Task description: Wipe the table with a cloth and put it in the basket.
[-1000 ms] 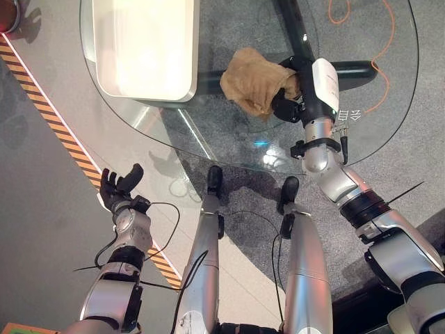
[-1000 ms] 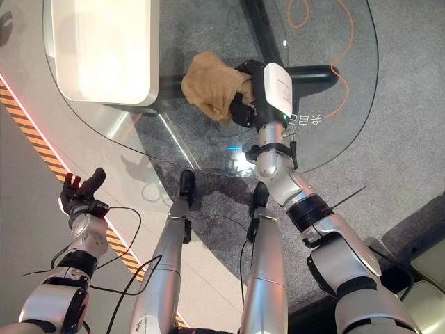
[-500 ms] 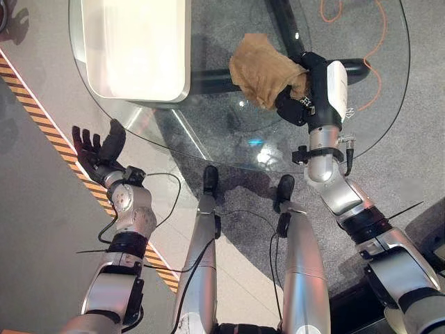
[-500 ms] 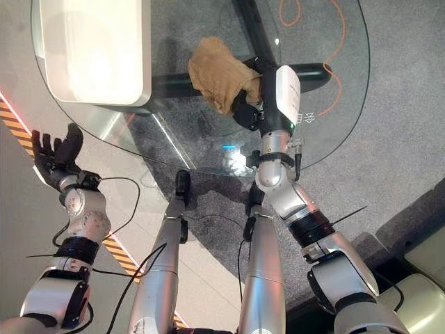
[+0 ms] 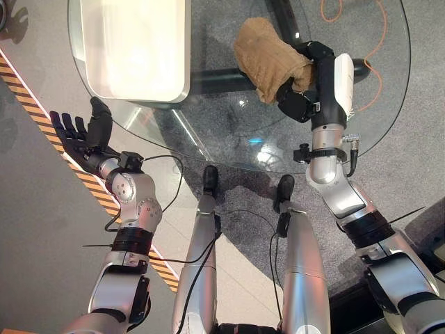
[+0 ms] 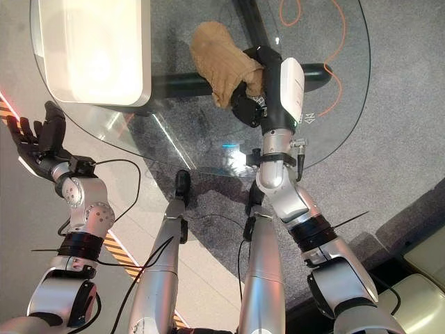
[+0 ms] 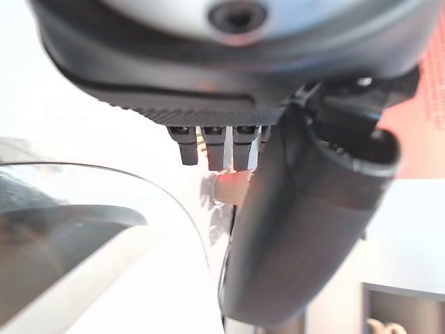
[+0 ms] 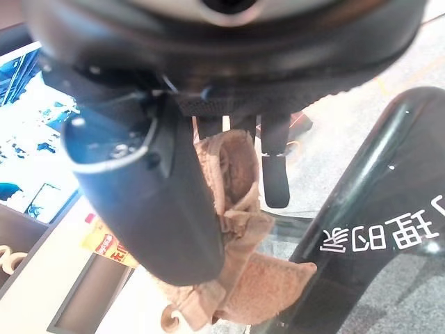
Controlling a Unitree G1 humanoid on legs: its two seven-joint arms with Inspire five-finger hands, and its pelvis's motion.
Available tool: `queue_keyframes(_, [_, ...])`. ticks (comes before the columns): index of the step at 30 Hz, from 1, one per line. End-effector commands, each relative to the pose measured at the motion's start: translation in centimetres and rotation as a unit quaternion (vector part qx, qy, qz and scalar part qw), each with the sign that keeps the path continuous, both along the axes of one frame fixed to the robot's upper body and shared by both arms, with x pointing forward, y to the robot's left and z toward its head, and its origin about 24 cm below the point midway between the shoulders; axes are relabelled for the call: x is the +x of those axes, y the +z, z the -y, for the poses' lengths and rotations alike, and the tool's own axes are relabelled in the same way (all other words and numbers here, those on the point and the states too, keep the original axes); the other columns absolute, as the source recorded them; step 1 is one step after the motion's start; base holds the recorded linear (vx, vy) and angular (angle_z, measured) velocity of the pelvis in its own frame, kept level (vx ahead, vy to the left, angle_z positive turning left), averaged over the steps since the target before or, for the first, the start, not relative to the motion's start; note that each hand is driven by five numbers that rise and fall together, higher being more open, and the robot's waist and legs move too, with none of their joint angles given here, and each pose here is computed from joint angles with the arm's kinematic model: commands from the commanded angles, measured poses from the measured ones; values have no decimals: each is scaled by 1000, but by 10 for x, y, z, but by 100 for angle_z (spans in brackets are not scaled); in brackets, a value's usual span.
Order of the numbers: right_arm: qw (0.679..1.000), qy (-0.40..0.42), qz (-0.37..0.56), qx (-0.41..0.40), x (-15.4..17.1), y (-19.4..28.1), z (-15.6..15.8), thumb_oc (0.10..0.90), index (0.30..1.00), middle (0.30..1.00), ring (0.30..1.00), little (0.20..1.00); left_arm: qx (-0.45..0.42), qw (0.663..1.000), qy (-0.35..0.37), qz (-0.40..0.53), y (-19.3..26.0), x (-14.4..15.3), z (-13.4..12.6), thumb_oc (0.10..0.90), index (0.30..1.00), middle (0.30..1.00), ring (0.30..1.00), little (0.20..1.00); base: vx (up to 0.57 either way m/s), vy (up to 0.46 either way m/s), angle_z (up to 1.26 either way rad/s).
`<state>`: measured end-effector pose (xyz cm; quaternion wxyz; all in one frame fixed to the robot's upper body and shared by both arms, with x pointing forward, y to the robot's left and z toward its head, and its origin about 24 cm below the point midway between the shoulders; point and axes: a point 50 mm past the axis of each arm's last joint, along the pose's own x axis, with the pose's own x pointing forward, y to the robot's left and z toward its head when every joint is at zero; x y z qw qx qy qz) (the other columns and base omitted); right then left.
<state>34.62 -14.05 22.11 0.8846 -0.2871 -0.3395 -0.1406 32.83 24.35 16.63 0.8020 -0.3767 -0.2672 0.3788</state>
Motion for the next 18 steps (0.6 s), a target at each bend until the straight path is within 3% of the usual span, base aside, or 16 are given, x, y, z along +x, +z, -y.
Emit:
queue_keyframes(1, [963, 120, 239, 45, -56, 77, -25, 100, 300, 300, 300, 200, 45, 987, 77, 134, 46, -24, -21, 800, 900, 900, 900, 900, 0, 0, 0])
queue_keyframes(9, [956, 136, 253, 56, -64, 75, -23, 100, 300, 300, 300, 200, 117, 971, 12, 208, 74, -33, -4, 800, 900, 900, 900, 900, 0, 0, 0])
queue_keyframes(11, [952, 149, 261, 61, -70, 75, -23, 100, 300, 300, 300, 200, 156, 958, -43, 238, 80, -37, 9, 800, 900, 900, 900, 900, 0, 0, 0])
queue_keyframes(18, [944, 172, 274, 66, -80, 74, -22, 100, 300, 300, 300, 200, 192, 937, -124, 265, 85, -42, 25, 800, 900, 900, 900, 900, 0, 0, 0])
